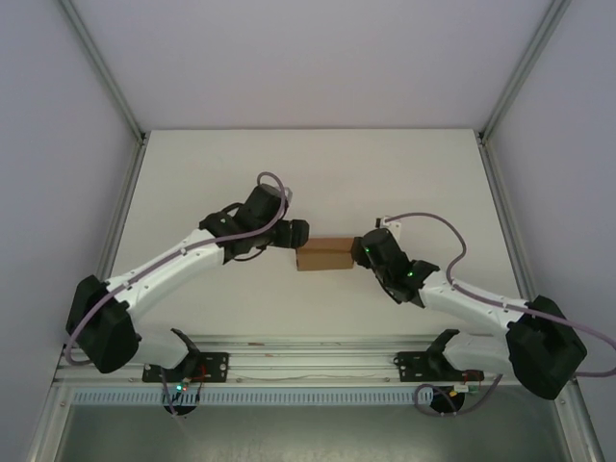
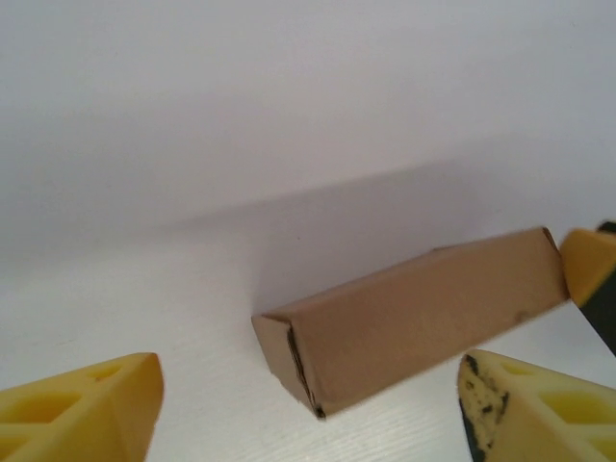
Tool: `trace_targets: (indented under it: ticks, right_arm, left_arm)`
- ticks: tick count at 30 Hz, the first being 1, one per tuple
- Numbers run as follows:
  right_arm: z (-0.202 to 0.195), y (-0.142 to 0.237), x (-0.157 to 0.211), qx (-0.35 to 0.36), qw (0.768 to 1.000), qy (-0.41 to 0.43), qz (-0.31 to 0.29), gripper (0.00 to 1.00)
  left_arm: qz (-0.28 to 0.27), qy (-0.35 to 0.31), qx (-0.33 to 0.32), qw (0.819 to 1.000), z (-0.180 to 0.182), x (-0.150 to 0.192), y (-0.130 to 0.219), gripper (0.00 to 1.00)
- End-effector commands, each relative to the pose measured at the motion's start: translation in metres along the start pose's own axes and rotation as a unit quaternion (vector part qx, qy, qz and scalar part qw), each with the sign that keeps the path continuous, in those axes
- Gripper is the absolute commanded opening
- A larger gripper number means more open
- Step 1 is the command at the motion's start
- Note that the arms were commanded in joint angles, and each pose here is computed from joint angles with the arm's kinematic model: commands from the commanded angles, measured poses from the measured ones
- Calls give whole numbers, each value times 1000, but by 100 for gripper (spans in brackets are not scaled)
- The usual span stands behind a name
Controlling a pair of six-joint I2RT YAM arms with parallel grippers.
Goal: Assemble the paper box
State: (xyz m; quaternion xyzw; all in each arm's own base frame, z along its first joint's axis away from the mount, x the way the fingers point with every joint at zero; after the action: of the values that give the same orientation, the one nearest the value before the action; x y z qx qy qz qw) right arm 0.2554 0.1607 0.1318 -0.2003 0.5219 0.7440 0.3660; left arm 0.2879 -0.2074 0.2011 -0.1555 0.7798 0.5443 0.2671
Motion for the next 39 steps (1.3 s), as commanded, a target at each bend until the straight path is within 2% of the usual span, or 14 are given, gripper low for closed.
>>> trace_targets:
  ticks: [1,3,7,12,14,19,23,26,30,31,35,36,37,39]
  right_arm:
    - [-31,-7,37,65,993,54,79,49]
    - [-32,-7,39,64,994,49,79,49]
    - [-36,-11,48,57,994,38,83,48]
    - [-39,-18,69,16,994,42,100,47]
    - [-38,-20,78,-7,993,49,110,42]
    - [-52,-25,91,-15,994,53,95,32]
    - [-51,-21,90,-23,993,63,95,34]
    - [-39,-13,76,-31,993,73,93,36]
    - [-11,-1,42,-33,992,83,86,50]
    - [-5,2,32,-30,993,84,81,51]
    - [26,23,-18,-41,996,77,28,67]
    - [32,28,-30,-40,996,77,13,70]
    - [36,32,-37,-43,996,81,8,74]
    - [46,39,-52,-43,994,103,1,81]
  left_arm:
    - [30,38,35,998,4,13,-23,70]
    - [47,54,38,997,12,26,-34,58]
    - [60,69,60,994,21,58,-53,50]
    - [70,99,70,990,32,93,-68,29]
    - [70,104,69,990,37,103,-71,19]
    - [58,102,62,991,47,119,-75,11]
    - [60,86,79,991,42,116,-75,9]
    - [51,75,88,992,33,99,-70,16]
    - [24,47,93,994,17,58,-54,45]
    - [17,41,91,995,14,47,-48,47]
    - [-17,19,87,996,0,6,-24,77]
    - [-26,16,84,996,-1,-2,-18,93]
    - [-33,15,74,997,-1,-9,-12,100]
    - [-49,14,42,998,5,-20,1,100]
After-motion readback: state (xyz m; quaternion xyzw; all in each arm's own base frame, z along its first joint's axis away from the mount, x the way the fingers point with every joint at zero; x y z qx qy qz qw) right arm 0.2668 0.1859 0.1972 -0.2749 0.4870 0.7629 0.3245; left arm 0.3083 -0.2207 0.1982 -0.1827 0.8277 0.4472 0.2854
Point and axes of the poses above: each hand's point on the last joint's axis, 136 mm out from that joint toward the fingers, its own y axis back along the fingers, its own z axis along the line the jaws close on, x = y × z, the point moved 4 cm from there along y, back along the fingers, and after that the axes turned 4 degrees about -y, right-handed, at the moved point
